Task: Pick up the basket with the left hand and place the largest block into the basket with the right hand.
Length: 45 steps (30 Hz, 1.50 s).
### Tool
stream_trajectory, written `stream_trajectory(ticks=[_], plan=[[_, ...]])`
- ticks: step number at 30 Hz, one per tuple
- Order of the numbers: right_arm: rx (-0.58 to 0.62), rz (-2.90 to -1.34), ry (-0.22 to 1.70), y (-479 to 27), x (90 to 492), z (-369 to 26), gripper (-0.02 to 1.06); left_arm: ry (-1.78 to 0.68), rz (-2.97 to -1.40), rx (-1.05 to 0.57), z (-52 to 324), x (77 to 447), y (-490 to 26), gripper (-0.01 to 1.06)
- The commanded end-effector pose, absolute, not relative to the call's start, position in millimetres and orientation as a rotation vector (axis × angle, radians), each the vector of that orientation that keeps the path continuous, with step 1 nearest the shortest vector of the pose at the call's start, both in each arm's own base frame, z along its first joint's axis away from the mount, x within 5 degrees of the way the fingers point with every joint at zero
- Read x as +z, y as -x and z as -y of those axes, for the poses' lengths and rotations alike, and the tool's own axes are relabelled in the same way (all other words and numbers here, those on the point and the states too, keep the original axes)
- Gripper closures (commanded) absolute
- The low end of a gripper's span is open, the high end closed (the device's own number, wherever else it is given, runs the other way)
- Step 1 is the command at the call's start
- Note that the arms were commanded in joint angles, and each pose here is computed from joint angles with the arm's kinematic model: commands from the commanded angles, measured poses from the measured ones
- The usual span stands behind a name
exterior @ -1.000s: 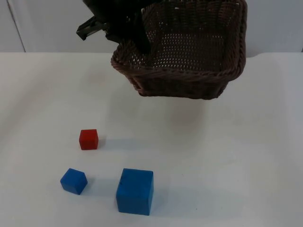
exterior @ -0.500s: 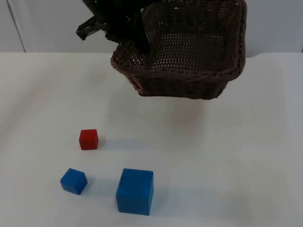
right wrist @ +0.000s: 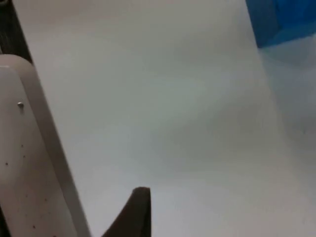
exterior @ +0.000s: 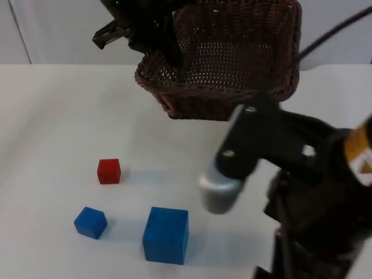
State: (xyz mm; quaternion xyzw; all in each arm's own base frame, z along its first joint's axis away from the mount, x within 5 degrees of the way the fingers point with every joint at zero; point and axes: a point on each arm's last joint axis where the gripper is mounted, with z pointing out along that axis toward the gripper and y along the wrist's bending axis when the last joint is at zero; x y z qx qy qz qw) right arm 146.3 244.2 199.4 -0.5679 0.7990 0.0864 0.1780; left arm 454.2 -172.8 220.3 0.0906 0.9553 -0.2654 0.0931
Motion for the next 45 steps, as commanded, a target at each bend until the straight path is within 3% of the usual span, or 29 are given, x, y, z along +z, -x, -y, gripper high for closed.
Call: stream_trajectory(ticks=[1, 23, 28, 35, 45], plan=[[0.240, -2.192, 1.654, -153.1, 200.5, -259.2, 0.11, -0.263, -2.806, -0.810, 175.3, 228.5, -453.4, 1.05], [0.136, -2.026, 1.924, -198.2, 147.0, -330.9, 0.11, -0.272, -2.814, -0.792, 174.3, 227.8, -453.0, 1.05], [0.077, -1.989, 1.958, -207.6, 138.1, -334.6, 0.11, -0.274, -2.816, -0.789, 174.1, 227.7, -452.9, 1.05], [0.072, -2.008, 1.873, -231.5, 133.2, -325.8, 0.11, -0.276, -2.817, -0.785, 174.0, 227.6, -452.9, 1.05], [0.081, -2.029, 1.940, -234.0, 103.8, -334.2, 0.11, -0.277, -2.817, -0.782, 173.8, 227.5, -452.9, 1.05]])
